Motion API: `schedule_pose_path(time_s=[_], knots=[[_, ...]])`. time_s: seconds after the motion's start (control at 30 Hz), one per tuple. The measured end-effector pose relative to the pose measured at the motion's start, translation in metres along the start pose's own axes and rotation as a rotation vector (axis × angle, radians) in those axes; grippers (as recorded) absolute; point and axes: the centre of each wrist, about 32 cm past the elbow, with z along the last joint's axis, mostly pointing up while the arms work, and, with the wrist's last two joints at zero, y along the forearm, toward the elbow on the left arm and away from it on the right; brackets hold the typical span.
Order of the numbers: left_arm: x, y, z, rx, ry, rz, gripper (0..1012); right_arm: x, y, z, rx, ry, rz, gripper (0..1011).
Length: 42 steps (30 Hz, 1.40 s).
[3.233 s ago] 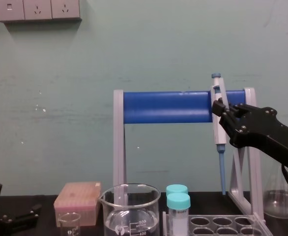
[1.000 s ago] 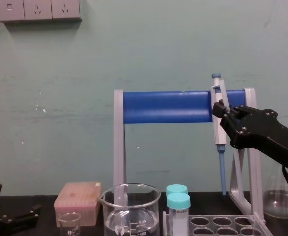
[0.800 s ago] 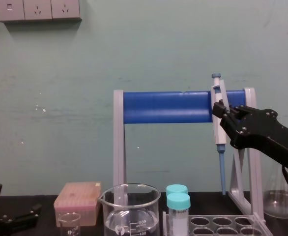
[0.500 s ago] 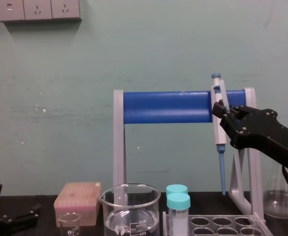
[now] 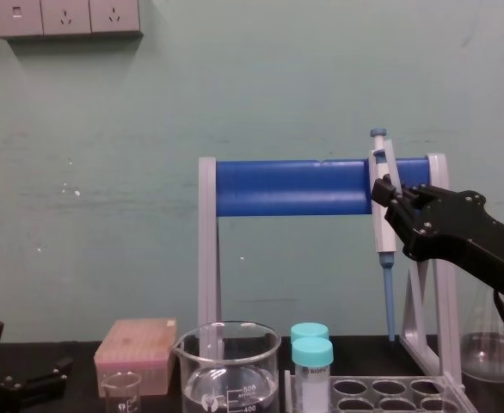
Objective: Pick up the stirring rod with one hand, then place it down.
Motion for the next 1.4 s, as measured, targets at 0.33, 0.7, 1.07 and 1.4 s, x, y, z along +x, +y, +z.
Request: schedule_pose_path(time_s=[0.33,0.7,1.07,1.4], knots=[[0.0000,0.0000,0.0000,0.000,0.000,0.000,1000,0.0000,0.0000,0.0000,0.000,0.000,0.000,71],[0.0000,0.0000,0.0000,0.000,0.000,0.000,1000,0.0000,0.0000,0.0000,0.000,0.000,0.000,71],[0.0000,0.0000,0.0000,0.000,0.000,0.000,1000,0.0005,-0.0001,0.0001,0.002,0.001,0.003,71],[0.0000,0.0000,0.0000,0.000,0.000,0.000,1000,0.0011,-0.0074,0.0047,-0.001,0.019,0.023,71]])
